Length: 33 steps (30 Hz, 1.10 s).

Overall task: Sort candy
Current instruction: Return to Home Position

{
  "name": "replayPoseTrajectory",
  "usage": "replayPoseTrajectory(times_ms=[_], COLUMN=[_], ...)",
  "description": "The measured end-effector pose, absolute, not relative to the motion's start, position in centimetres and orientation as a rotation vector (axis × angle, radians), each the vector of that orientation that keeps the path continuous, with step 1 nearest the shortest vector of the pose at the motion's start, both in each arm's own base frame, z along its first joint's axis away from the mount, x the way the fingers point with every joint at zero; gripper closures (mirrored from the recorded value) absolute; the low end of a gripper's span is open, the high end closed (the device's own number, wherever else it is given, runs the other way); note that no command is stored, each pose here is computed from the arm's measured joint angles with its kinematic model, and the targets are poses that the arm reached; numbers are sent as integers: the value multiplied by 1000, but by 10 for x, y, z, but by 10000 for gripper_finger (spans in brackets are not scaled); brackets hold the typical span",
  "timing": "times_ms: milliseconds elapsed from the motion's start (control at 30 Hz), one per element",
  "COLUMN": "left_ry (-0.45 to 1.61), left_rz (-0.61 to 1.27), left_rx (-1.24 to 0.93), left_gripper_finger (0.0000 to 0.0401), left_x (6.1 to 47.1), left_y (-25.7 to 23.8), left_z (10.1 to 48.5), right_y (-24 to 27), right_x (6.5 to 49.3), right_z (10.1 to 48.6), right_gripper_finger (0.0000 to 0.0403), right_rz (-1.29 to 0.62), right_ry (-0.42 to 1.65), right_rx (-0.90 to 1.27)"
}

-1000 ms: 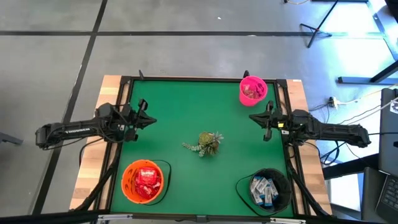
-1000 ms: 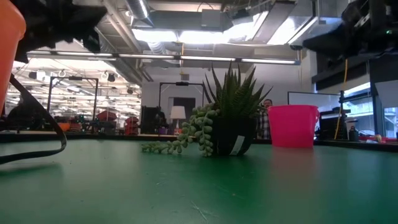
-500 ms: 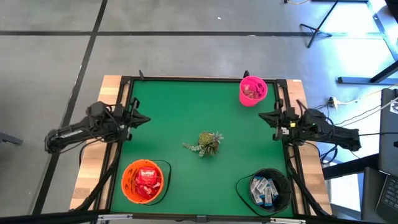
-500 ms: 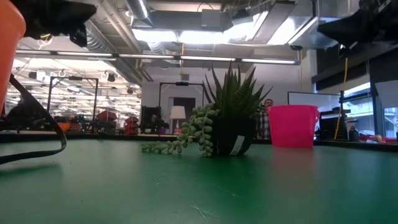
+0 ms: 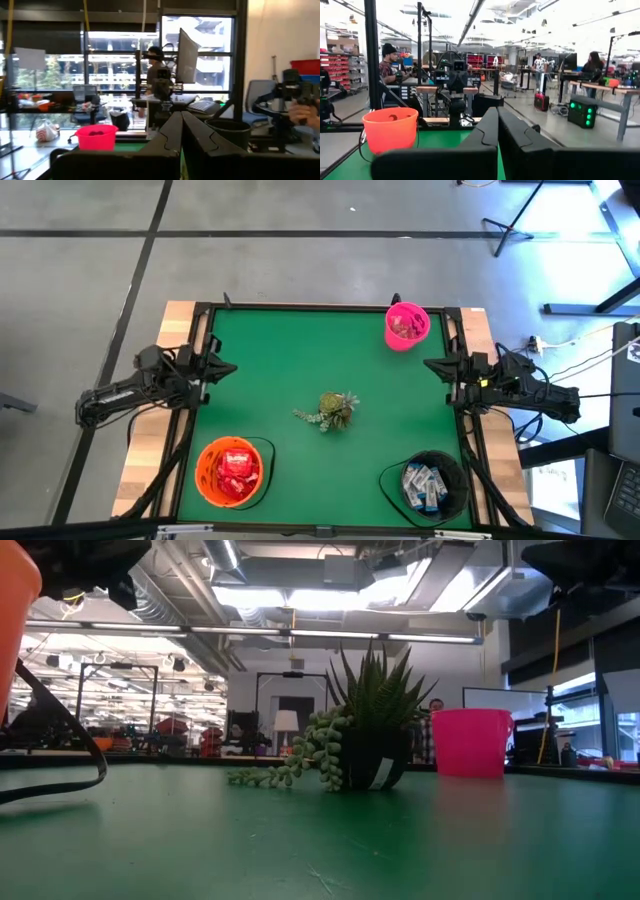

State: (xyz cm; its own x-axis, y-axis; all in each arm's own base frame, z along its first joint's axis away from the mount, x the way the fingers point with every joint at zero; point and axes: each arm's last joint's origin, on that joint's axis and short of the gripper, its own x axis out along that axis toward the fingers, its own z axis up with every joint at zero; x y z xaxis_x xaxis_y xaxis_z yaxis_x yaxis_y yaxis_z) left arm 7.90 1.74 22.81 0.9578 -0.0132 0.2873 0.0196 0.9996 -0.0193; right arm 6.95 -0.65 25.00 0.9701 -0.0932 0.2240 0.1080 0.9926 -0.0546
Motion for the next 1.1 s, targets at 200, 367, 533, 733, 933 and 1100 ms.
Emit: replayPoseTrajectory(times_ms=[200, 367, 533, 733, 933, 1100], left_ry=[-316, -315, -310, -310, -309, -309], left_rz=[45, 42, 42, 42, 41, 41], left_rx=[-26, -26, -27, -27, -27, -27], left_gripper_finger=[401, 401, 401, 401, 401, 401], left_x=[78, 78, 79, 79, 79, 79], left_y=[19, 19, 19, 19, 19, 19], left_z=[230, 230, 229, 229, 229, 229], right_y=[-7, -8, -9, -10, -10, -10], right_x=[72, 76, 77, 77, 77, 77], right_z=[242, 233, 227, 222, 219, 217], right_gripper_finger=[402, 402, 402, 402, 402, 402], right_rz=[-120, -119, -161, -186, -187, -187], right_ry=[-174, -137, -90, -43, -6, 16], right_rx=[-39, -24, 24, 22, 21, 21])
